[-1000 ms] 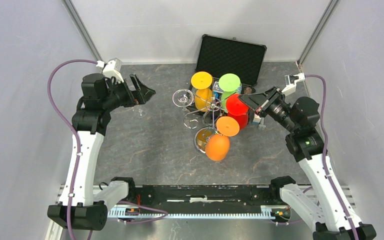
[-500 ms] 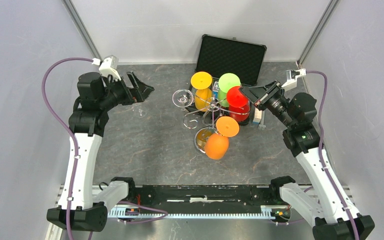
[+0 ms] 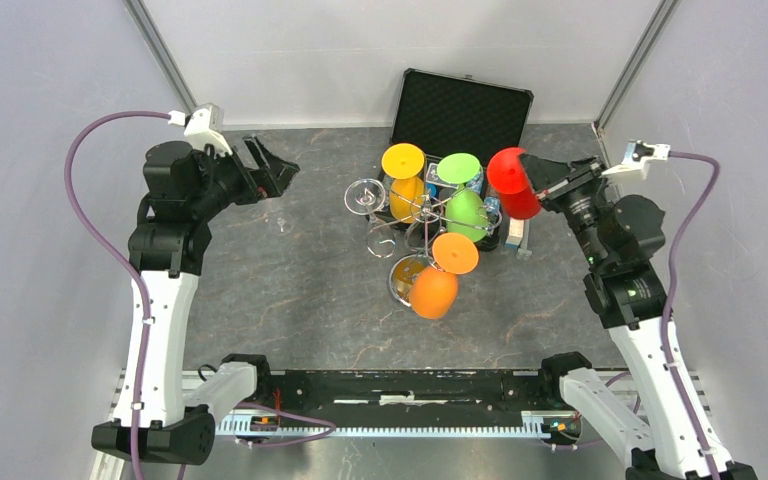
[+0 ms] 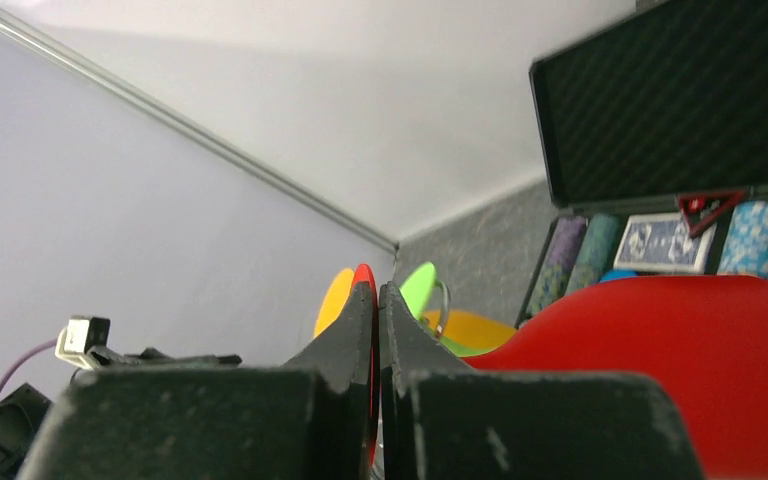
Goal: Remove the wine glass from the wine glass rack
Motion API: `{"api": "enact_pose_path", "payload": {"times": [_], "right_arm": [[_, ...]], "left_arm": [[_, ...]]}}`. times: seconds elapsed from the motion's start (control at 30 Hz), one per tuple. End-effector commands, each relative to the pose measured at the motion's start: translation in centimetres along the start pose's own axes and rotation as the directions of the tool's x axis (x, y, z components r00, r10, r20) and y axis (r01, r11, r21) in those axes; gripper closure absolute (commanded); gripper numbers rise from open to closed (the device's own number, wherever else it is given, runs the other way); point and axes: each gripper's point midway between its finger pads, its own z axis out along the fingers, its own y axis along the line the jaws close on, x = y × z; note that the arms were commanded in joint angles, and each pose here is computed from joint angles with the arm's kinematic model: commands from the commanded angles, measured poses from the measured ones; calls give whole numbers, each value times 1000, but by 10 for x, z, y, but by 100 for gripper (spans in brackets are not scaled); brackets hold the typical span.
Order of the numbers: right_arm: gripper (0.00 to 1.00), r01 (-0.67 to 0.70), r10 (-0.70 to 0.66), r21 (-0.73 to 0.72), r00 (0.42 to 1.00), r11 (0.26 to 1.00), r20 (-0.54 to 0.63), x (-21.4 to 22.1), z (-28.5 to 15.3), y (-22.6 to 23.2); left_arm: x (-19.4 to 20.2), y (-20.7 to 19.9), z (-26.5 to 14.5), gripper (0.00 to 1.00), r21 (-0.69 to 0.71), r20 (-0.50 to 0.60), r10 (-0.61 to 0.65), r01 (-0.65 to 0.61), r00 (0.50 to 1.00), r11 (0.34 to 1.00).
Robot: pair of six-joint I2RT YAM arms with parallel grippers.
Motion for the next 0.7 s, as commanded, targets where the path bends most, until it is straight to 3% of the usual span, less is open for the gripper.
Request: {"api": "enact_pose_path", "payload": {"times": [0.0,0.13,0.27,0.43,0.67], "right_arm": [[100,71,-63,-44,986,997,152,-47,-11,35],[100,83,-60,-120,981,989,186,-61,-18,62],[100,115,-48,-323,977,939,207,-71,-32,112],[100,97,-4,-560,986,823,166,-72,-52,167],[100,-7,94,-773,993,634,67,-71,-68,208]], "left_arm": [[-32,-37,-19,0,135,97,-11,-2,995,991],[-39,-62,-27,0,250,104,-46,18,994,968],[-51,-97,-39,0,434,115,-121,59,986,899],[-66,-143,-61,0,689,106,-206,78,973,721],[-78,-174,-48,0,759,75,-271,122,960,640]]}}
